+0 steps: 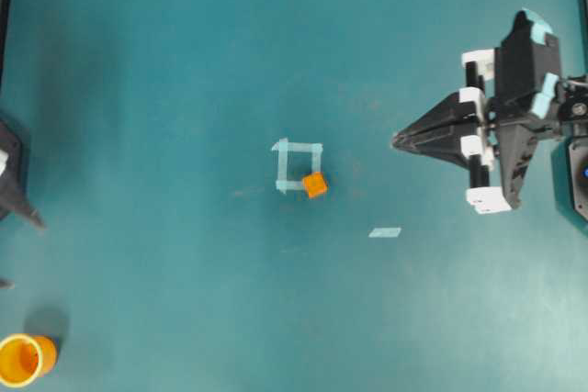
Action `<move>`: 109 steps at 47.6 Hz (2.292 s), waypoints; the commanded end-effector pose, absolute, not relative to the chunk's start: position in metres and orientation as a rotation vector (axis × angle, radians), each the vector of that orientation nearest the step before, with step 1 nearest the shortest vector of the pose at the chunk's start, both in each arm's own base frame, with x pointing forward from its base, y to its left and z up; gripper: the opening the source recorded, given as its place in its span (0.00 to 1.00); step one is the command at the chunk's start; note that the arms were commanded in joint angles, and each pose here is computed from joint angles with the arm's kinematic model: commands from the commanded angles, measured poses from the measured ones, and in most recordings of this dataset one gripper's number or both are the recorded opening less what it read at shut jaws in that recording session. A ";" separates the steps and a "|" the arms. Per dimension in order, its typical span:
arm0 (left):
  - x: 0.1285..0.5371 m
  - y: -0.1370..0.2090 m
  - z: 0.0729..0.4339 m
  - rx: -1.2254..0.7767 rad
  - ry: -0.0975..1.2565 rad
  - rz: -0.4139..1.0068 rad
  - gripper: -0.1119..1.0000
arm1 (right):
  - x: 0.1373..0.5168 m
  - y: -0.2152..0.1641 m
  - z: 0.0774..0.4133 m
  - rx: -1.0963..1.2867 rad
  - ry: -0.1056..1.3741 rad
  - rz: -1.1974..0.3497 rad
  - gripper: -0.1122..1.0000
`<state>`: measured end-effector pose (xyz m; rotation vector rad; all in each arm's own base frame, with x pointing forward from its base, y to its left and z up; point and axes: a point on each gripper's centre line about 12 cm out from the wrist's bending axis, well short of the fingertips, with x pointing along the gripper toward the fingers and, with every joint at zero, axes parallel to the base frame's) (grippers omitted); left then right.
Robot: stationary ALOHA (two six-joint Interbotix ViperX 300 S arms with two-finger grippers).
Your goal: Hold the block with right arm and the cup with left arm, then put the block into the cup.
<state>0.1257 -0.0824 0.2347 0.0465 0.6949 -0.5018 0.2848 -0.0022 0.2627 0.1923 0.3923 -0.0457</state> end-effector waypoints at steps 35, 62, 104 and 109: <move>0.092 -0.172 0.196 0.116 0.924 -0.838 0.89 | 0.314 -0.003 0.265 0.203 0.450 -0.055 0.10; 0.128 -0.185 0.156 0.131 1.031 -0.682 0.89 | 0.328 -0.001 0.255 0.199 0.524 -0.058 0.10; 0.132 -0.184 0.145 0.128 1.046 -0.659 0.89 | 0.355 -0.002 0.239 0.199 0.631 -0.068 0.60; 0.133 -0.187 0.139 0.122 1.058 -0.651 0.89 | 0.356 -0.002 0.239 0.199 0.631 -0.068 0.60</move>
